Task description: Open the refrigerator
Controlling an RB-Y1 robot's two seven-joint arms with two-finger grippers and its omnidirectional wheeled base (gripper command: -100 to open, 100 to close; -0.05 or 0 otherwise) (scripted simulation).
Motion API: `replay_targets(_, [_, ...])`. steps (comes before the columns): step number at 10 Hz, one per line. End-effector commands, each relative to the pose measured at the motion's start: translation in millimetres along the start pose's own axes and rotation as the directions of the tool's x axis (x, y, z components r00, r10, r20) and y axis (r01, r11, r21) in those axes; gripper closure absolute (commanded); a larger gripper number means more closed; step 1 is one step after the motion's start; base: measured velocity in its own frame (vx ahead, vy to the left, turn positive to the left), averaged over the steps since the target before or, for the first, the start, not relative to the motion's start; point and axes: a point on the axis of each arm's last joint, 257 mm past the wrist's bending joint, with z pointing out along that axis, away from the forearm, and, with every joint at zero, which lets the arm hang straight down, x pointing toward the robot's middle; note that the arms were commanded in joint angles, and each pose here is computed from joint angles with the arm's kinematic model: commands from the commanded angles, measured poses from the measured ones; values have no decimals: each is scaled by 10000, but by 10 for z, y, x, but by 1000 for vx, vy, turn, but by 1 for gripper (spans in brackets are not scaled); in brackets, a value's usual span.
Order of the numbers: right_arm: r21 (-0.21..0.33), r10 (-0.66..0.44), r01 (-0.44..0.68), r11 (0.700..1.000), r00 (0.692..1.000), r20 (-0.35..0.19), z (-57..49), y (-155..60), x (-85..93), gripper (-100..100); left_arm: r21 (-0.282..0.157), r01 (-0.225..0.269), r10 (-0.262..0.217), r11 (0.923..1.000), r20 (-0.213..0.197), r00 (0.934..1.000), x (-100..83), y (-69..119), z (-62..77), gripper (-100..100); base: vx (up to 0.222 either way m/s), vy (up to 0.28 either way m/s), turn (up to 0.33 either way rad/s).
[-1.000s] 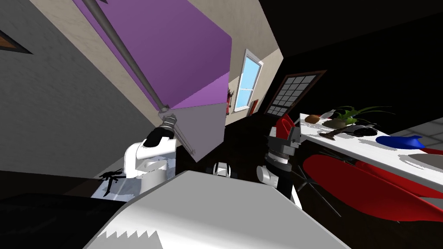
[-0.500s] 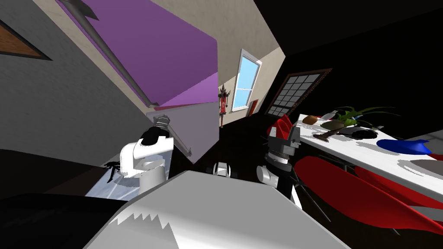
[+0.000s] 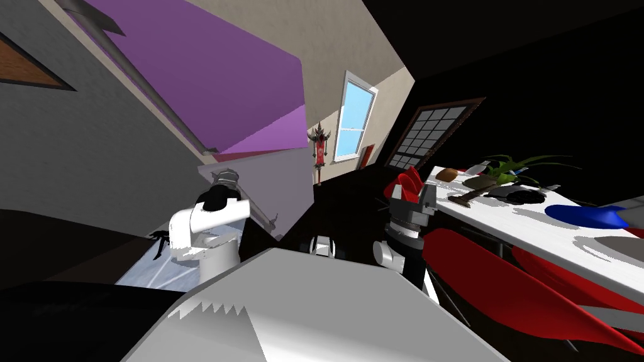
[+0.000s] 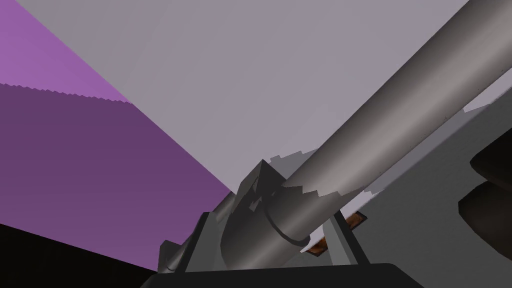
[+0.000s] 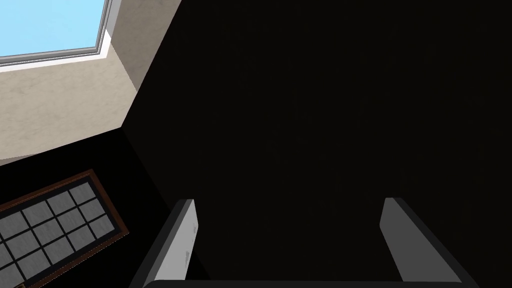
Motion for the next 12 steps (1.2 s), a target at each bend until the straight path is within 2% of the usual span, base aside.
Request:
replay_targets(1, [-1, 0, 0, 10000, 10000, 0, 0, 0, 0, 0, -499, 22, -4, 9988, 368, 9993, -121, 158, 28, 100, 36, -276, 25])
replay_targets(3, [-2, 2, -2, 10000, 10000, 1, 0, 0, 1, 0, -1018, 42, 48, 9948, 879, 9961, -298, 330, 25, 100, 52, -333, 32])
replay_targets(4, [-2, 3, -3, 10000, 10000, 1, 0, 1, 1, 0, -1018, 42, 48, 9948, 879, 9961, -298, 330, 25, 100, 51, -275, 31])
replay_targets(6, [-1, 1, -1, 10000, 10000, 0, 0, 0, 0, 0, -1527, 97, 119, 9882, 1397, 9901, -477, 499, 7, 100, 68, -275, 19])
replay_targets(7, [-1, 1, -1, 10000, 10000, 0, 0, 0, 0, 0, -1527, 97, 119, 9882, 1397, 9901, -477, 499, 7, 100, 65, -235, 44])
replay_targets(9, [-2, 0, 0, 10000, 10000, -1, 0, 0, 0, 0, -2021, 188, 208, 9792, 1918, 9812, -658, 664, -27, 100, 43, -267, 10])
replay_targets(10, [-1, 1, -1, 10000, 10000, 0, 0, 0, 0, 0, -2021, 188, 208, 9792, 1918, 9812, -658, 664, -27, 100, 79, -234, 32])
replay_targets(11, [-2, 0, 0, 10000, 10000, -1, 0, 1, 0, 0, -2262, 246, 260, 9738, 2179, 9756, -748, 746, -50, 100, 69, -232, 13])
replay_targets(12, [-1, -1, 1, 10000, 10000, -1, 0, 0, 0, 0, -2122, 199, 242, 9770, 2033, 9788, -708, 705, -50, 100, 29, -119, 21])
